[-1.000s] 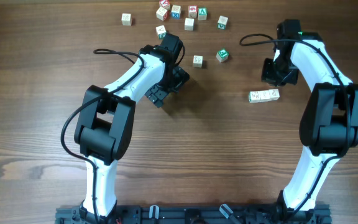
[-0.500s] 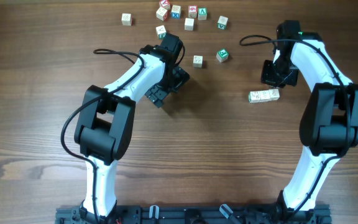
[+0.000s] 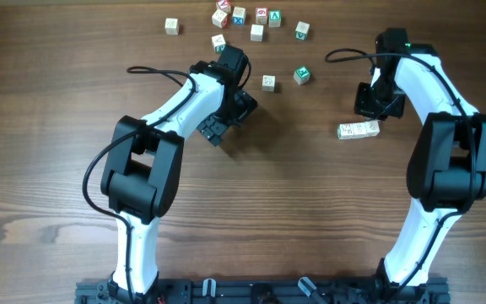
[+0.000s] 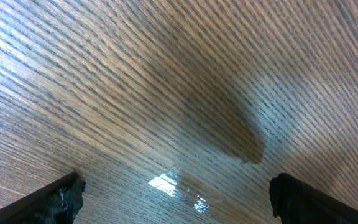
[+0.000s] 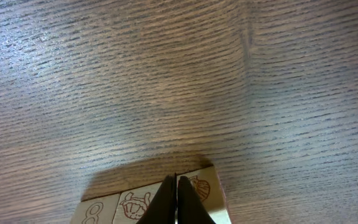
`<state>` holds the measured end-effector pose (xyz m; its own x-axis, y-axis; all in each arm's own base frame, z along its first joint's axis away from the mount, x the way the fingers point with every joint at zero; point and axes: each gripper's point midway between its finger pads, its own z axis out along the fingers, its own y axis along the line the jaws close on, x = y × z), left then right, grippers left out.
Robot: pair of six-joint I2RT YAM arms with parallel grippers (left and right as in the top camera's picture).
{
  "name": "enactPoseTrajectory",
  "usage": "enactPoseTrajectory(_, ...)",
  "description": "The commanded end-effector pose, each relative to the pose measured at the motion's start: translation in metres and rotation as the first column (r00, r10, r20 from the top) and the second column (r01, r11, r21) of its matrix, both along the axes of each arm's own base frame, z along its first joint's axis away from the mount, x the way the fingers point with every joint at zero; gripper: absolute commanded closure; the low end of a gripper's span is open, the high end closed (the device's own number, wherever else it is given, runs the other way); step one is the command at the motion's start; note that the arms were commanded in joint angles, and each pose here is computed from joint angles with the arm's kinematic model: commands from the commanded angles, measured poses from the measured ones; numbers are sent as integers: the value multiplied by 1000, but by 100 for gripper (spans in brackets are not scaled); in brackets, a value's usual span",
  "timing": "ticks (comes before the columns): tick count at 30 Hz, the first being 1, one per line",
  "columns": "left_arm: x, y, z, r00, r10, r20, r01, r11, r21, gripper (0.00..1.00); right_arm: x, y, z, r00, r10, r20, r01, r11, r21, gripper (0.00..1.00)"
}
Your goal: Form a horizontal line
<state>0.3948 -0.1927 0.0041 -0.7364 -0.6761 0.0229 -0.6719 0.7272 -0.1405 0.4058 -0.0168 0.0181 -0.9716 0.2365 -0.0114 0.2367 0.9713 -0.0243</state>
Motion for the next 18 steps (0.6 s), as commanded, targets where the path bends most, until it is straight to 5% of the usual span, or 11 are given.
enactPoseTrajectory(1, -2, 5, -5, 1000, 4, 1, -4, 1000, 22, 0, -5, 2, -7, 999, -19, -26, 20, 999, 27, 95)
enactPoseTrajectory(18, -2, 5, -5, 1000, 4, 2, -4, 1000, 23, 0, -8, 2, -7, 999, -19, -38, 20, 999, 28, 96)
